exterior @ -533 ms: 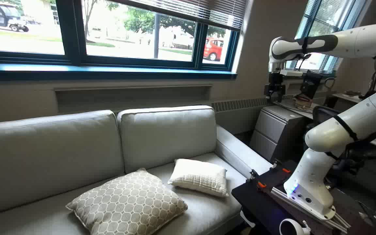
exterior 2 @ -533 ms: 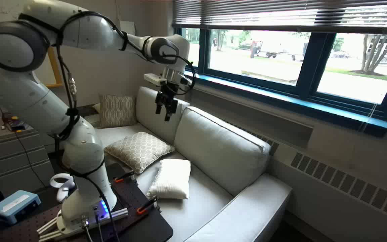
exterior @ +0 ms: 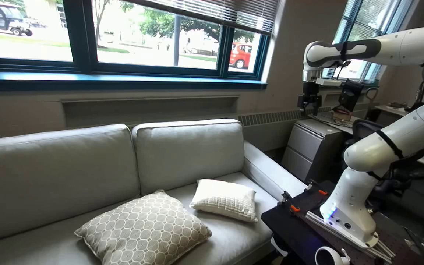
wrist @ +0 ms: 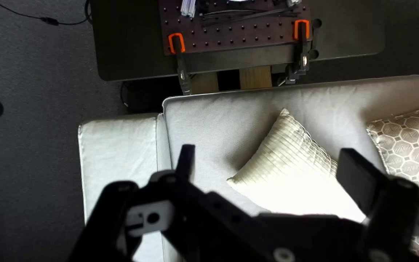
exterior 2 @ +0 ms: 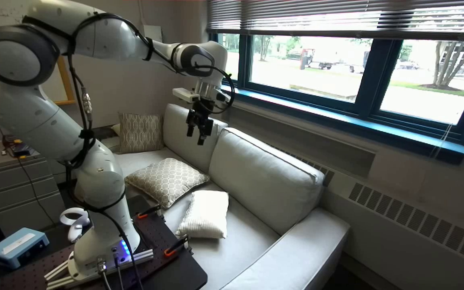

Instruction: Place the small pillow against the right armrest, move the pillow in the middle of the couch to the right side of the couch

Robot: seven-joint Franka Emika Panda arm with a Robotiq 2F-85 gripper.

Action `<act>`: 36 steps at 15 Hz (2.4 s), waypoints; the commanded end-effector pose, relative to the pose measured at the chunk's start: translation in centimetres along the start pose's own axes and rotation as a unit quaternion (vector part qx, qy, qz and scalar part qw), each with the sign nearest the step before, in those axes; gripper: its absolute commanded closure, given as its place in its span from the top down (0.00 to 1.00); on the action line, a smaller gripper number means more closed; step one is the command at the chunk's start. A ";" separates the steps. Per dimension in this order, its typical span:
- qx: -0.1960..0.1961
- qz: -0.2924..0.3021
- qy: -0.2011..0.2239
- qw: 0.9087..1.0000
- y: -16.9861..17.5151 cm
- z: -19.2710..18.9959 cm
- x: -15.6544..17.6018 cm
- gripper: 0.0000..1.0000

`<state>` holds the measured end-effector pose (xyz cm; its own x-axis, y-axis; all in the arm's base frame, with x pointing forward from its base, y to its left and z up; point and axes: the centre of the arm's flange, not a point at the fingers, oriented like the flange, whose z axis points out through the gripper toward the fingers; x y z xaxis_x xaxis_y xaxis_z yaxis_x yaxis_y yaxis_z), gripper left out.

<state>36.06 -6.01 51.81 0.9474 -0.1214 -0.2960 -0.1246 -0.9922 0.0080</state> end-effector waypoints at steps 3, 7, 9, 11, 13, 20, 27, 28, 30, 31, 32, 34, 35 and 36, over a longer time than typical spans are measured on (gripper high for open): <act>-0.002 0.014 0.012 1.000 -0.4 0.0 0.8 1.00; 0.030 0.029 0.055 0.998 -0.9 0.4 5.4 1.00; 0.057 0.048 0.080 0.994 -1.3 1.1 8.5 1.00; 0.101 0.066 0.090 0.989 -1.5 2.3 12.0 1.00; 0.136 0.086 0.095 0.982 -1.8 4.1 15.6 1.00; 0.204 0.134 0.058 0.968 -4.1 11.5 26.0 1.00; 0.179 0.128 -0.032 0.975 -7.8 17.8 31.5 1.00; 0.188 0.120 -0.007 0.975 -7.4 18.6 29.7 1.00; 0.184 0.122 -0.023 0.975 -7.7 19.4 30.4 1.00; 0.184 0.122 -0.024 0.975 -7.6 19.4 30.6 1.00; 0.184 0.122 -0.024 0.975 -7.6 19.2 30.6 1.00; 0.172 0.119 -0.018 0.978 -7.9 18.7 30.5 1.00; 0.168 0.118 -0.013 0.979 -8.1 18.8 30.9 1.00; 0.161 0.111 -0.009 0.981 -8.3 19.2 31.7 1.00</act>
<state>60.51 -1.63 24.48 0.8675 -0.3388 -0.3643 -0.4418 -0.8613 -0.2509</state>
